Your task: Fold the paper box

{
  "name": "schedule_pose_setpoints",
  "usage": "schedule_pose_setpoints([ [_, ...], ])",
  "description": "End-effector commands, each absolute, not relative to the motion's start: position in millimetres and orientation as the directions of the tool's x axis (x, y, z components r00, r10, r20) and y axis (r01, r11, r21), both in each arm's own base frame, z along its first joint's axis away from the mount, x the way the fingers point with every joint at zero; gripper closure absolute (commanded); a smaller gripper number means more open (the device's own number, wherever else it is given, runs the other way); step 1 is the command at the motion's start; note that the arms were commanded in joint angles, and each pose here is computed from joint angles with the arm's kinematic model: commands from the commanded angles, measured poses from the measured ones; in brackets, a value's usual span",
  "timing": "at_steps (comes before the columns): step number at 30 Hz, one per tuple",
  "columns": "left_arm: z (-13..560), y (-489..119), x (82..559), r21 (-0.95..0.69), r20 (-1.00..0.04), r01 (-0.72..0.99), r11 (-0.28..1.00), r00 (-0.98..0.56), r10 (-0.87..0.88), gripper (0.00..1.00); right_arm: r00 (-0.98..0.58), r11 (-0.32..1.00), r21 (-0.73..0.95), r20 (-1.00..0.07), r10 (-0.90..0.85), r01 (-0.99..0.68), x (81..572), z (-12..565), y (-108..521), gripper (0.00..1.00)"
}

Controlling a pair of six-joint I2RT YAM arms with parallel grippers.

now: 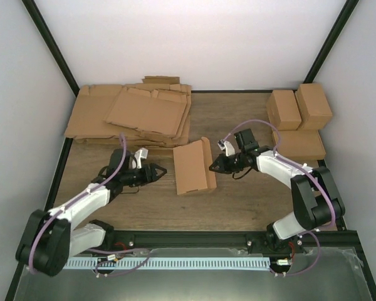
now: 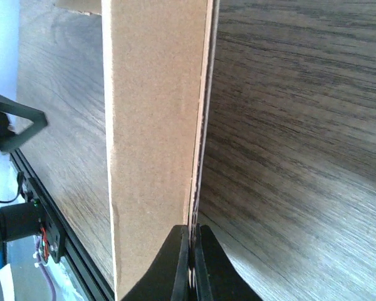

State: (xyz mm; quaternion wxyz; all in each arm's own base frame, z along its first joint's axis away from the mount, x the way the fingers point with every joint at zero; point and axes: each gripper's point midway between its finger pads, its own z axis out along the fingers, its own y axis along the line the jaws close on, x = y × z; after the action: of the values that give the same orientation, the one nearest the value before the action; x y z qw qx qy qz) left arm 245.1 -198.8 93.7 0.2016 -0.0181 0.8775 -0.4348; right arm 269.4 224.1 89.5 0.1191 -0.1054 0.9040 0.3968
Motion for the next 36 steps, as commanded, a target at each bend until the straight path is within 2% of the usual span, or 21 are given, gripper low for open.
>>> schedule_pose_setpoints([
  [1, 115, -182, 246, -0.718, -0.401, 0.131, 0.684, -0.881, -0.253, 0.32, -0.922, 0.675, 0.636, -0.332, -0.197, -0.373, 261, 108, 224, 0.99],
  [9, 176, -174, 256, -0.645, -0.55, 0.237, 0.726, -0.804, -0.226, 0.28, -0.885, 0.685, 0.564, -0.337, -0.32, -0.462, 249, 132, 242, 0.99],
  [15, 196, -174, 261, -0.626, -0.587, 0.269, 0.732, -0.78, -0.215, 0.27, -0.859, 0.751, 0.422, -0.312, -0.406, -0.508, 246, 148, 248, 0.99],
  [22, 218, -175, 264, -0.596, -0.638, 0.324, 0.735, -0.747, -0.187, 0.26, -0.808, 0.738, 0.335, -0.316, -0.498, -0.585, 234, 168, 252, 0.97],
  [28, 217, -187, 261, -0.634, -0.627, 0.37, 0.679, -0.759, -0.172, 0.26, -0.767, 0.714, 0.292, -0.335, -0.547, -0.637, 233, 183, 254, 0.98],
  [36, 187, -200, 254, -0.704, -0.577, 0.376, 0.602, -0.798, -0.175, 0.26, -0.724, 0.696, 0.214, -0.294, -0.624, -0.686, 229, 165, 269, 0.97],
])
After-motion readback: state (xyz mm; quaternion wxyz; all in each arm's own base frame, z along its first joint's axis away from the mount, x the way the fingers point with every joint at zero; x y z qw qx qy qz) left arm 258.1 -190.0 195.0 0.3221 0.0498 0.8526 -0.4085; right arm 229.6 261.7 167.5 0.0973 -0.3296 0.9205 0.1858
